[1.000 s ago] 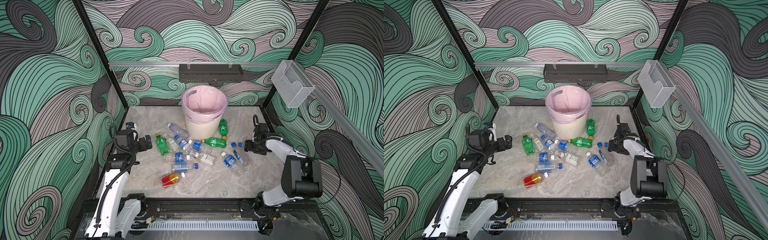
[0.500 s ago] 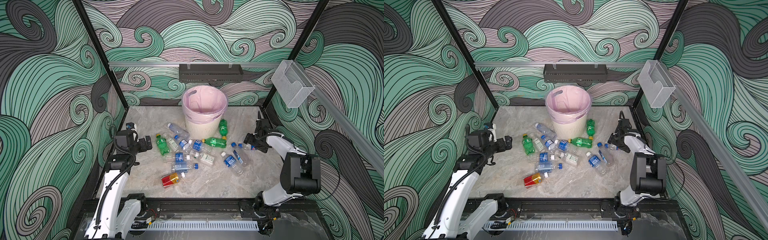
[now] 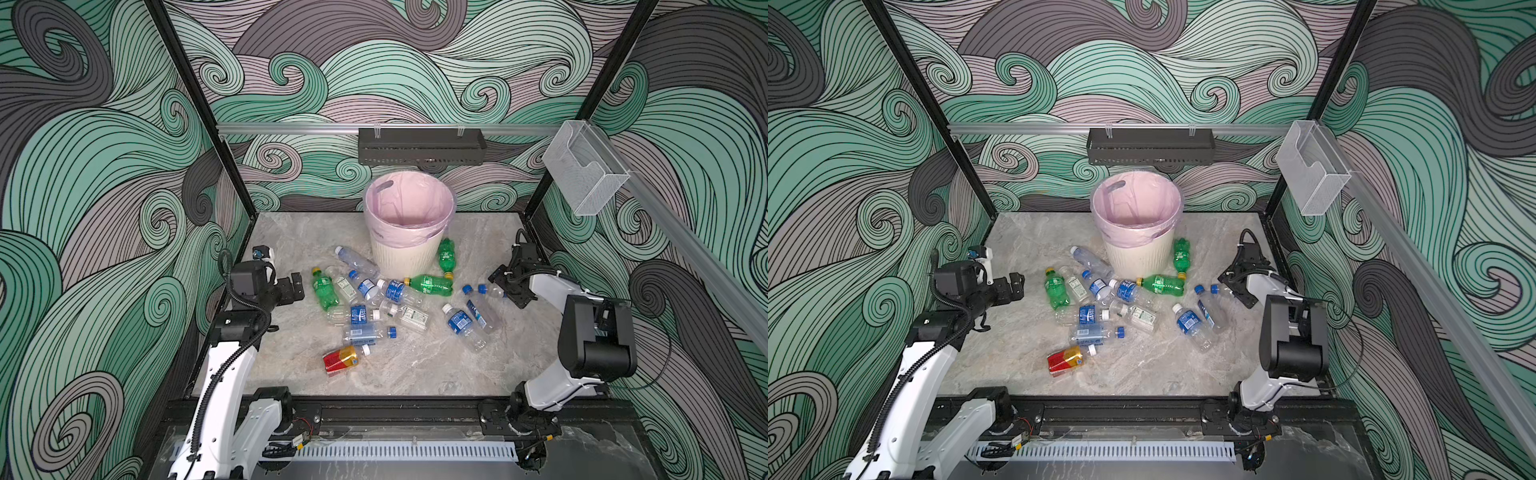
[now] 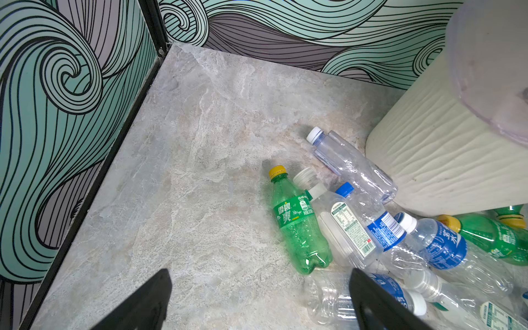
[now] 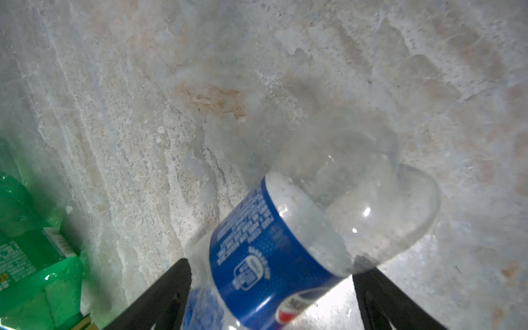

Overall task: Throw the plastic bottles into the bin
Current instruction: 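Grasp a blue-labelled bottle with the right gripper while the left moves forward, then lift the blue-labelled bottle with the right gripper and drop it into the bin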

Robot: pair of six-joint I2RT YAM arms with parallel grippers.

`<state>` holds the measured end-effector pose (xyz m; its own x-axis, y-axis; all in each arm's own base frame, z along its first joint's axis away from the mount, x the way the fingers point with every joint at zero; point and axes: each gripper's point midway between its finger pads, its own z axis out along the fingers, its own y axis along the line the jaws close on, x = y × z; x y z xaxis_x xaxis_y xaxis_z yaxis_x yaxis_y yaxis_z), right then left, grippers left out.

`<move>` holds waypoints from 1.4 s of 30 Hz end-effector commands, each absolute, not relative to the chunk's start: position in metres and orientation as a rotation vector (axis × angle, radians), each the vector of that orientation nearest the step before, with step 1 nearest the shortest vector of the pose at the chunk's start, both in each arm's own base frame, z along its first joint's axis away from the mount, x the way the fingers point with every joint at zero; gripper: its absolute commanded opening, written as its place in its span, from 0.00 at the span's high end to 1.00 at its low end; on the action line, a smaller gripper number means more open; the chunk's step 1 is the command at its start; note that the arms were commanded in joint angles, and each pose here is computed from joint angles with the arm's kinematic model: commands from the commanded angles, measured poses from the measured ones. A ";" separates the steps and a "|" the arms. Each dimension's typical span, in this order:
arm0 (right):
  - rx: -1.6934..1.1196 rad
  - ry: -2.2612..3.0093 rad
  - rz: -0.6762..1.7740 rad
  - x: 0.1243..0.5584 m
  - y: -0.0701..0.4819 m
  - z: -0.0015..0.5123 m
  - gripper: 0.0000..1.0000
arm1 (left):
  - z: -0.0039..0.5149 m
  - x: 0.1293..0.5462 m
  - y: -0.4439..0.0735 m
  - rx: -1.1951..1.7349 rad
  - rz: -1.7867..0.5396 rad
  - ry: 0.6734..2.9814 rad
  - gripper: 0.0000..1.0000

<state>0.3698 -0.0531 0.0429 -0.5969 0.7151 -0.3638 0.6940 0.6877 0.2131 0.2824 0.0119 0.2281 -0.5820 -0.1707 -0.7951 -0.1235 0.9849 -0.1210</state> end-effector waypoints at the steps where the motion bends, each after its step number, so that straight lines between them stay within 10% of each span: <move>1: 1.163 2.418 0.094 0.384 -0.060 0.040 0.15 | 0.227 0.275 0.008 -0.177 -0.071 2.213 0.01; 18: 1.007 2.471 0.127 0.399 -0.064 0.045 0.52 | 0.219 0.275 0.008 -0.184 -0.072 2.226 0.01; 42: -0.156 2.074 0.622 0.356 0.096 0.269 0.54 | 0.220 0.286 0.001 -0.205 -0.144 2.205 0.01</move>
